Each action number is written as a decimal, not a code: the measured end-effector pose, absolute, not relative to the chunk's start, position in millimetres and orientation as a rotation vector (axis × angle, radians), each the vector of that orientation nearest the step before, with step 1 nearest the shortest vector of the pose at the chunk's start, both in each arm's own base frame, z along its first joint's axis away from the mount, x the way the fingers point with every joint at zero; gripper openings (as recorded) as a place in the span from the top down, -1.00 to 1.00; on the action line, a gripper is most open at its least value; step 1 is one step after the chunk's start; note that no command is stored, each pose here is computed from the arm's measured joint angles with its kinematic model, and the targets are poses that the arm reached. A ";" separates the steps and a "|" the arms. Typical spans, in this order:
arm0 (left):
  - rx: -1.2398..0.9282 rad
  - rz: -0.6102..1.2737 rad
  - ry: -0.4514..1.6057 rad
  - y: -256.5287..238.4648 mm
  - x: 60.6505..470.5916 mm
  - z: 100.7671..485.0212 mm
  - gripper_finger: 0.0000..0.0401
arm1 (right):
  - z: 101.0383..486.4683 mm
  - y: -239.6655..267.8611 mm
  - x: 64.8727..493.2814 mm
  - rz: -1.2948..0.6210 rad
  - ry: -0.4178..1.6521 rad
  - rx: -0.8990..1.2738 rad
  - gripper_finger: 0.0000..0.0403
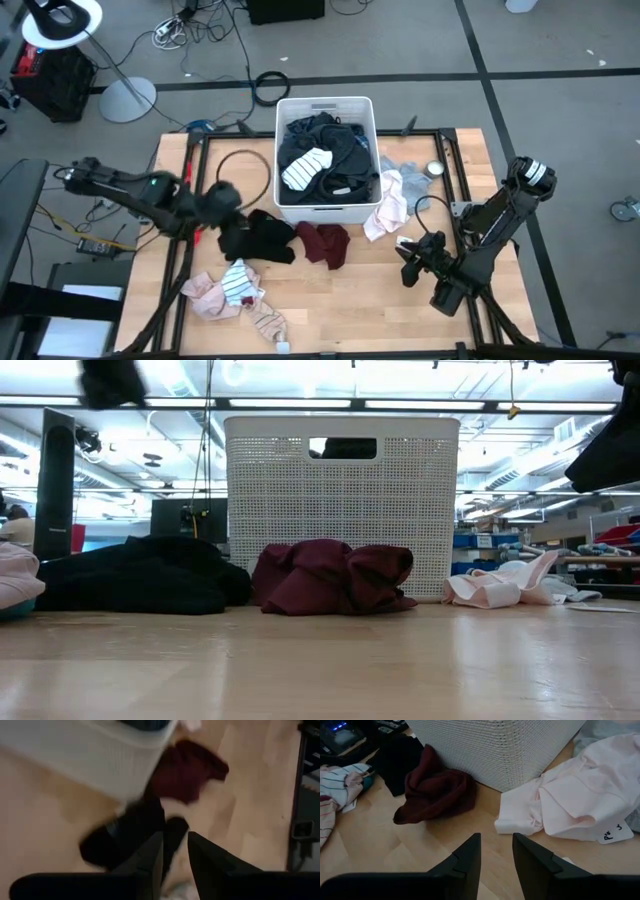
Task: Sort clothes
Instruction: Put the pink underwear into the laundry bin
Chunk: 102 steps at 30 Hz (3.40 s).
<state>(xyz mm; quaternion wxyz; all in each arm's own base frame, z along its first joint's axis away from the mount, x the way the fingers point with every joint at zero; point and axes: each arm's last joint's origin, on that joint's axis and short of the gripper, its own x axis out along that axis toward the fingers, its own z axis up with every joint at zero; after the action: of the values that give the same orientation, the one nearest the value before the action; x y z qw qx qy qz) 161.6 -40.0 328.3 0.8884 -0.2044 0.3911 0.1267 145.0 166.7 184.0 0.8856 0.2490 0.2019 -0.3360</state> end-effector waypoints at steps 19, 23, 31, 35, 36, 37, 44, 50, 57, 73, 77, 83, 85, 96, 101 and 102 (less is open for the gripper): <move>-0.677 0.218 1.249 -126.0 114.3 230.1 0.55 | 184.1 168.6 146.3 -0.688 0.416 0.535 0.44; -0.693 0.220 1.279 -142.5 107.7 224.3 0.55 | 184.1 168.6 146.3 -0.688 0.417 0.535 0.44; -0.614 0.256 1.312 -166.7 106.0 203.5 0.55 | 184.1 169.0 146.6 -0.686 0.415 0.541 0.44; -0.600 0.256 1.316 -174.9 110.9 194.7 0.55 | 184.1 169.0 146.7 -0.686 0.415 0.542 0.44; -0.593 0.255 1.320 -176.6 111.9 192.5 0.55 | 184.1 169.0 146.7 -0.686 0.415 0.542 0.44; -0.585 0.248 1.329 -178.6 112.8 190.2 0.55 | 184.1 169.0 146.7 -0.686 0.415 0.542 0.44; -0.574 0.235 1.380 -188.5 117.3 178.1 0.73 | 184.1 169.0 146.6 -0.685 0.416 0.536 0.44; -0.583 0.206 1.392 -190.1 118.5 178.3 0.98 | 184.1 168.8 146.7 -0.681 0.422 0.518 0.44; -0.563 0.241 1.433 -184.3 114.4 211.3 0.99 | 184.3 167.6 146.8 -0.686 0.416 0.505 0.45; -0.374 0.442 1.068 -136.1 129.2 354.9 1.00 | 184.3 162.8 151.9 -0.710 0.418 0.486 0.45; -0.338 0.411 0.999 -122.3 141.8 376.8 1.00 | 184.3 162.3 151.5 -0.713 0.420 0.478 0.45; -0.345 0.361 1.139 -102.3 161.4 376.6 1.00 | 184.3 161.2 150.8 -0.718 0.424 0.462 0.45; -0.313 0.441 1.122 -93.2 161.6 376.4 1.00 | 184.3 161.1 150.7 -0.718 0.424 0.462 0.45; -0.273 0.391 1.072 -89.1 177.6 374.5 1.00 | 184.4 160.6 150.3 -0.721 0.426 0.454 0.45; -0.237 0.448 1.042 -83.5 176.0 375.6 1.00 | 184.3 160.6 150.4 -0.722 0.425 0.459 0.45; -0.234 0.437 1.034 -83.8 177.4 375.9 1.00 | 184.4 160.5 150.4 -0.722 0.425 0.458 0.45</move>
<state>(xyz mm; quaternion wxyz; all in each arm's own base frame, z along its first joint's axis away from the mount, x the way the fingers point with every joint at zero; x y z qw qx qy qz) 177.4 -83.8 375.9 0.8400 -0.1107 0.4892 0.2068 150.4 160.5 184.4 0.8881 0.2206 0.2044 -0.3476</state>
